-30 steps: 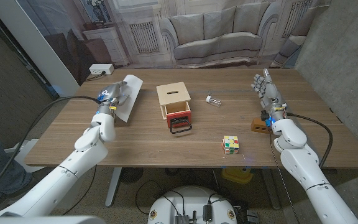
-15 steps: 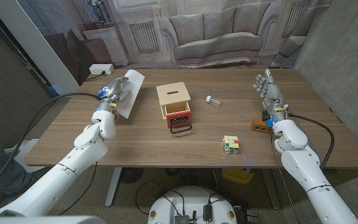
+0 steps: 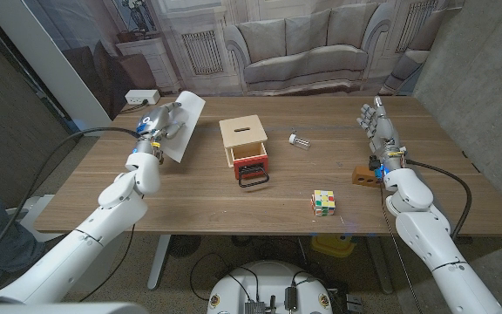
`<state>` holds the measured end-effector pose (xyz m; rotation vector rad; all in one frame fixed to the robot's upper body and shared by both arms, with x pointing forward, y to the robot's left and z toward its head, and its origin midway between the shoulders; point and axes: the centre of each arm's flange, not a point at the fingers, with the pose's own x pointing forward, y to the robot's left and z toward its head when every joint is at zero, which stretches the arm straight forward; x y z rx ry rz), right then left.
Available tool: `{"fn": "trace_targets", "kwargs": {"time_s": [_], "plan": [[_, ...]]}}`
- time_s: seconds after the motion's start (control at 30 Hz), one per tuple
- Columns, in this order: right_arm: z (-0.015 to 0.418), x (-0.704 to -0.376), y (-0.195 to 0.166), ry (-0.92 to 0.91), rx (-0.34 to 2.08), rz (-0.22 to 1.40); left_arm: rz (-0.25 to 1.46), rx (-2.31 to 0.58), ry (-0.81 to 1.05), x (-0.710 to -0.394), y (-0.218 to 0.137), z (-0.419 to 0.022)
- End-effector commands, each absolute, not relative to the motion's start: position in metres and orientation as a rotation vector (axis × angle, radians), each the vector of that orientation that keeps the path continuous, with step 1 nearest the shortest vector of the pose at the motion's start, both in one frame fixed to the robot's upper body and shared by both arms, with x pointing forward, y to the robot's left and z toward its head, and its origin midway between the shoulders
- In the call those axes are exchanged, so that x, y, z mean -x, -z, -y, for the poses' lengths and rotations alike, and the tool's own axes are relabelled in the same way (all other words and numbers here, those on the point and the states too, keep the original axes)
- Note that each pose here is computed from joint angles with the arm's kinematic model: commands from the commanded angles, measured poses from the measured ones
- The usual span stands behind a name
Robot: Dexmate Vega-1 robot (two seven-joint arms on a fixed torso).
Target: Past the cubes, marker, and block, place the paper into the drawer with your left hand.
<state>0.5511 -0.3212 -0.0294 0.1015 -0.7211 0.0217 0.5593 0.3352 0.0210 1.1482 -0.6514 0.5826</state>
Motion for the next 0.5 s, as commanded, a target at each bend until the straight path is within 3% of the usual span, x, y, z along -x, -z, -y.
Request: {"fn": "trace_targets", "kwargs": {"time_s": [0.03, 0.5], "plan": [[0.323, -0.548, 0.031, -0.015, -0.101, 0.717, 0.729, -1.121, -0.559, -0.551, -0.026, -0.330], [0.327, -0.542, 0.032, 0.001, -0.104, 0.726, 0.837, -1.072, -0.510, -0.544, -0.037, -0.320]]}}
